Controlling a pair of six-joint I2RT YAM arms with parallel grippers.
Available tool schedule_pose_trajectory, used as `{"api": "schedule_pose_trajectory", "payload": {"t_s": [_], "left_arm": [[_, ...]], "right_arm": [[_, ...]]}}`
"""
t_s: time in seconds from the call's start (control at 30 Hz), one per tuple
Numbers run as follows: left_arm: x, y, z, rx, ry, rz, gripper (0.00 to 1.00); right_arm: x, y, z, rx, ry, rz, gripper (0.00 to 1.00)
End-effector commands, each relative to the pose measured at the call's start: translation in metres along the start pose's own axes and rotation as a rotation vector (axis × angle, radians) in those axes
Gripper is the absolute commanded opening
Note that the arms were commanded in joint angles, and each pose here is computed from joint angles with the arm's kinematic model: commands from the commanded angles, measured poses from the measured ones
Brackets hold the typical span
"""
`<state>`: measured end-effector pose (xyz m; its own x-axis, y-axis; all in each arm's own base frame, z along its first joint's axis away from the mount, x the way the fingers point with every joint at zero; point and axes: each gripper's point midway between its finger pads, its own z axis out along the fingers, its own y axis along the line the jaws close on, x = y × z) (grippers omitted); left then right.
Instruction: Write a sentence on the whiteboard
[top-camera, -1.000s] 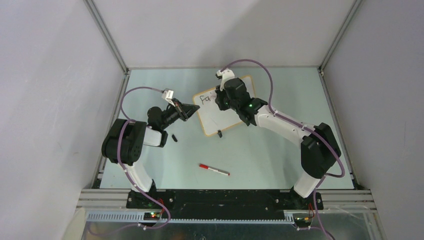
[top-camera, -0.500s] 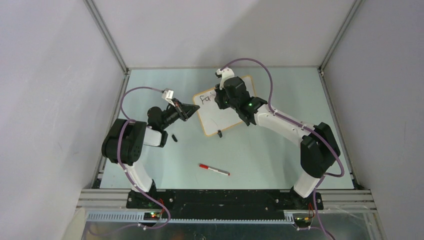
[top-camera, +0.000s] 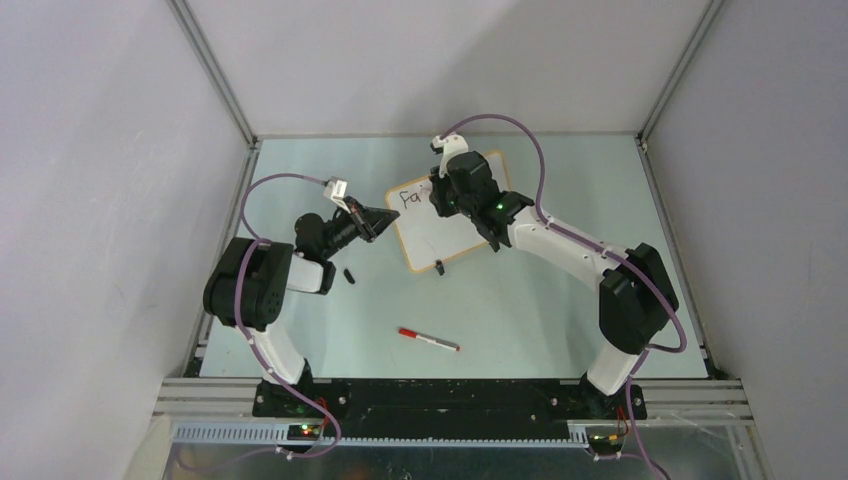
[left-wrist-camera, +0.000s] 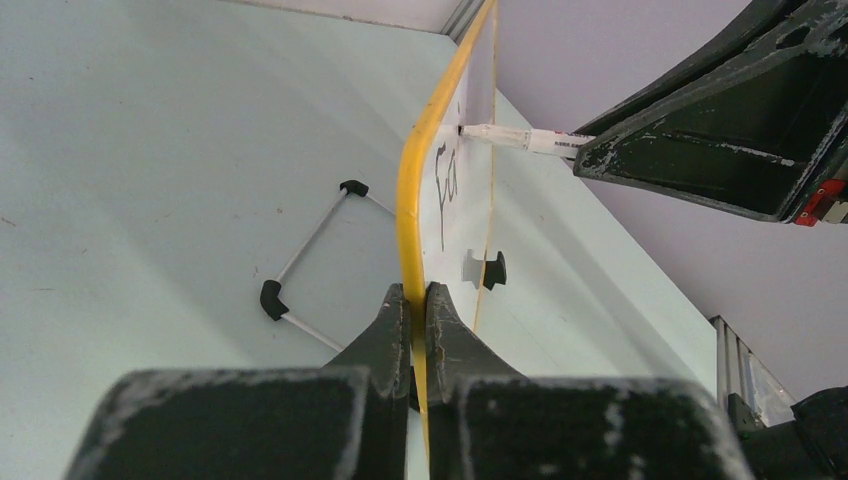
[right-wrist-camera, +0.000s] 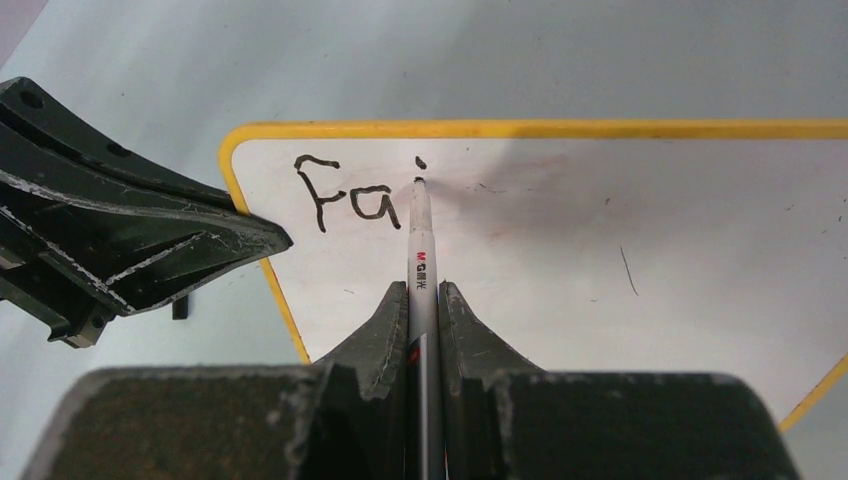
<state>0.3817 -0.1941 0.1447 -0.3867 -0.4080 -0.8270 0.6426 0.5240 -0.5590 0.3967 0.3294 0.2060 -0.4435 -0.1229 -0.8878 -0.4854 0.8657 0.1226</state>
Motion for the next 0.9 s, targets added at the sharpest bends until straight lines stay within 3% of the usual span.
{"api": "schedule_pose_trajectory", "payload": {"t_s": [0.0, 0.87], "left_arm": [[-0.004, -0.004, 0.002, 0.010, -0.007, 0.102, 0.00], [-0.005, -0.003, 0.001, 0.007, -0.007, 0.105, 0.00]], "right_arm": [[-0.010, -0.001, 0.002, 0.011, -0.013, 0.004, 0.00], [0.011, 0.001, -0.001, 0.019, 0.064, -0.010, 0.00]]}}
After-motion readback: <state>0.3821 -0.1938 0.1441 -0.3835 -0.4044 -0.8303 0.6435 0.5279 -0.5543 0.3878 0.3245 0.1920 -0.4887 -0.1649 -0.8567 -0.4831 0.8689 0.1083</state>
